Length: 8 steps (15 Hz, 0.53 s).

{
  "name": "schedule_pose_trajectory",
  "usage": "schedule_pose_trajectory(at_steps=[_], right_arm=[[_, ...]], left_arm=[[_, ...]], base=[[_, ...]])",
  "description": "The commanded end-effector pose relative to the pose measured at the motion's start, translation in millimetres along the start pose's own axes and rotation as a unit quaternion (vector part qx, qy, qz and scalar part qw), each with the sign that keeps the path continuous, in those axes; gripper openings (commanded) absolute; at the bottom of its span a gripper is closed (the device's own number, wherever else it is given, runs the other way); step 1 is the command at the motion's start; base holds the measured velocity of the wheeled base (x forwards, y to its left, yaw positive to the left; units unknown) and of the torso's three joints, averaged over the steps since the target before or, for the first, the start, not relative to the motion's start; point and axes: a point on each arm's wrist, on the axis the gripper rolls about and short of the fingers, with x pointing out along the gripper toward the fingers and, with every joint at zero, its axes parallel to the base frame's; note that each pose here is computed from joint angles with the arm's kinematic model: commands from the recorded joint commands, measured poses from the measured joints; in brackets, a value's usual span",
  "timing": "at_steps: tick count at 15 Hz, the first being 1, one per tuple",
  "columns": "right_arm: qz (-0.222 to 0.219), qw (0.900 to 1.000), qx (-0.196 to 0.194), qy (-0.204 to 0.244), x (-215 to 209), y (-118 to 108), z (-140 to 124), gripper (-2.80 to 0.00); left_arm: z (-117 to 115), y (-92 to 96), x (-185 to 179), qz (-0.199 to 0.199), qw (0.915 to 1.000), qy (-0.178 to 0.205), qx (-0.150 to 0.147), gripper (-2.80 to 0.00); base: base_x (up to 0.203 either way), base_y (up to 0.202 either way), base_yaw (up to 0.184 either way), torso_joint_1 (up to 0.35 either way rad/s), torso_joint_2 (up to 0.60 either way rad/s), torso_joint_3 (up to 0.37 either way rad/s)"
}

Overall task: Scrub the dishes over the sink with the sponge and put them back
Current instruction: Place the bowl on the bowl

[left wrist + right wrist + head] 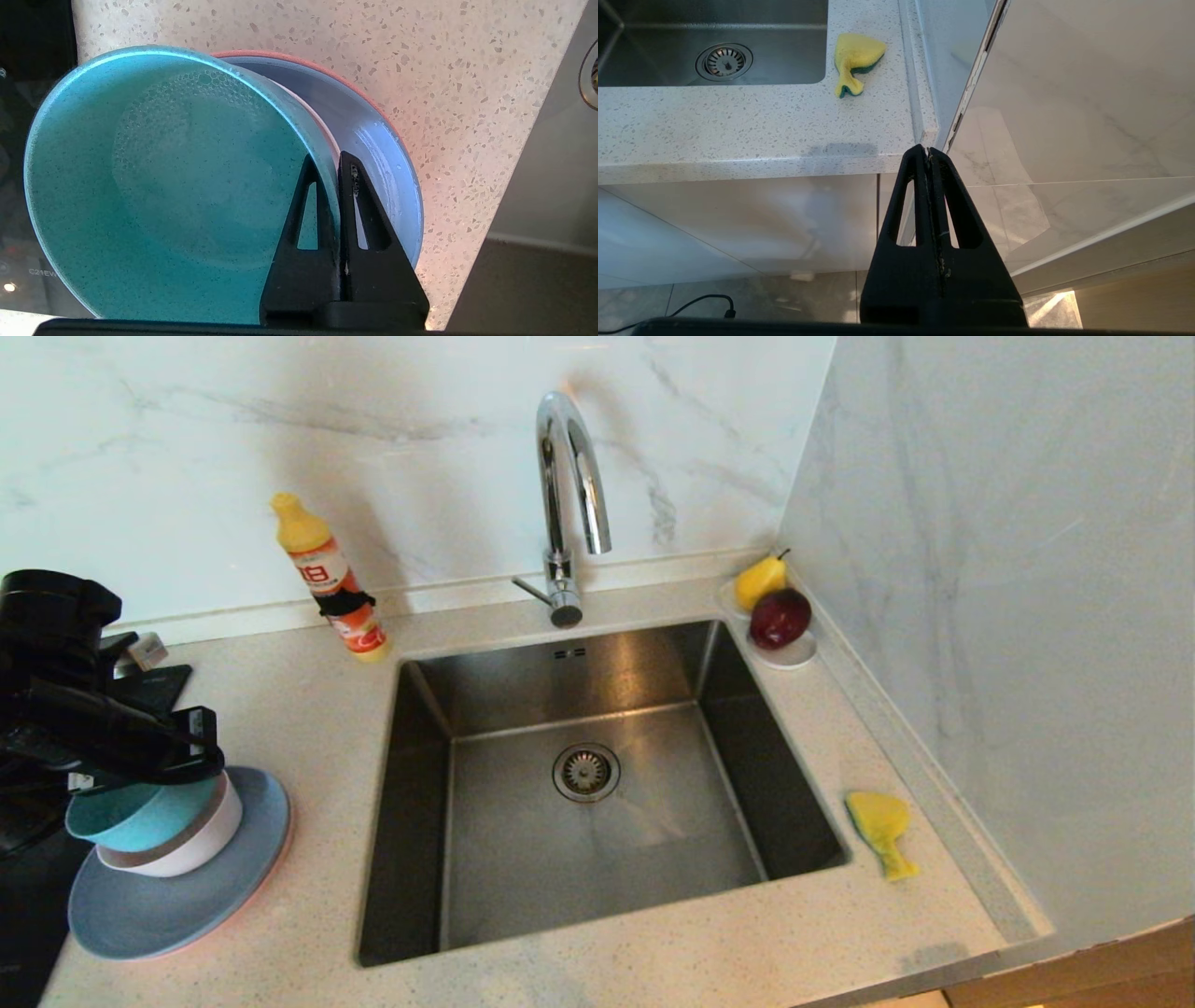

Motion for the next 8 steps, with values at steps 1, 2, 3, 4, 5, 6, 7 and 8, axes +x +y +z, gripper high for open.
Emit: schedule_pose_trajectory(at_steps=[1, 2, 3, 4, 5, 6, 7, 8], right_arm=[[0.001, 1.0, 0.0, 0.0, 0, 0, 0, -2.8], [0.0, 1.0, 0.0, 0.0, 0, 0, 0, -2.8], [0.0, 1.0, 0.0, 0.0, 0, 0, 0, -2.8], [0.0, 1.0, 0.0, -0.001, 0, 0, 0, -2.8], [0.001, 1.0, 0.0, 0.0, 0, 0, 0, -2.8], [0.001, 1.0, 0.0, 0.0, 0, 0, 0, -2.8], [0.0, 1.0, 0.0, 0.0, 0, 0, 0, -2.8], [0.0, 1.0, 0.0, 0.0, 0, 0, 0, -2.8]], left_arm=[[-3, 0.3, 1, 0.0, 1.0, 0.006, 0.001, 0.0], [-3, 0.3, 1, -0.001, 1.0, 0.006, 0.0, 0.0], [-3, 0.2, 0, -0.001, 1.0, 0.005, -0.001, 0.0], [-1, 0.0, -1, -0.002, 1.0, 0.0, -0.003, 0.0], [1, -0.2, -3, -0.003, 1.0, -0.004, -0.004, 0.0], [4, -0.9, -8, -0.006, 0.9999, -0.015, -0.005, 0.0], [10, -1.5, -15, -0.008, 0.9994, -0.031, -0.009, 0.0], [17, -2.4, -24, -0.012, 0.9985, -0.051, -0.018, 0.0]], base=[[0.0, 0.0, 0.0, 0.0, 0.0, 0.0], [0.0, 0.0, 0.0, 0.0, 0.0, 0.0], [0.0, 0.0, 0.0, 0.0, 0.0, 0.0], [0.0, 0.0, 0.0, 0.0, 0.0, 0.0], [0.0, 0.0, 0.0, 0.0, 0.0, 0.0], [0.0, 0.0, 0.0, 0.0, 0.0, 0.0], [0.0, 0.0, 0.0, 0.0, 0.0, 0.0], [0.0, 0.0, 0.0, 0.0, 0.0, 0.0]])
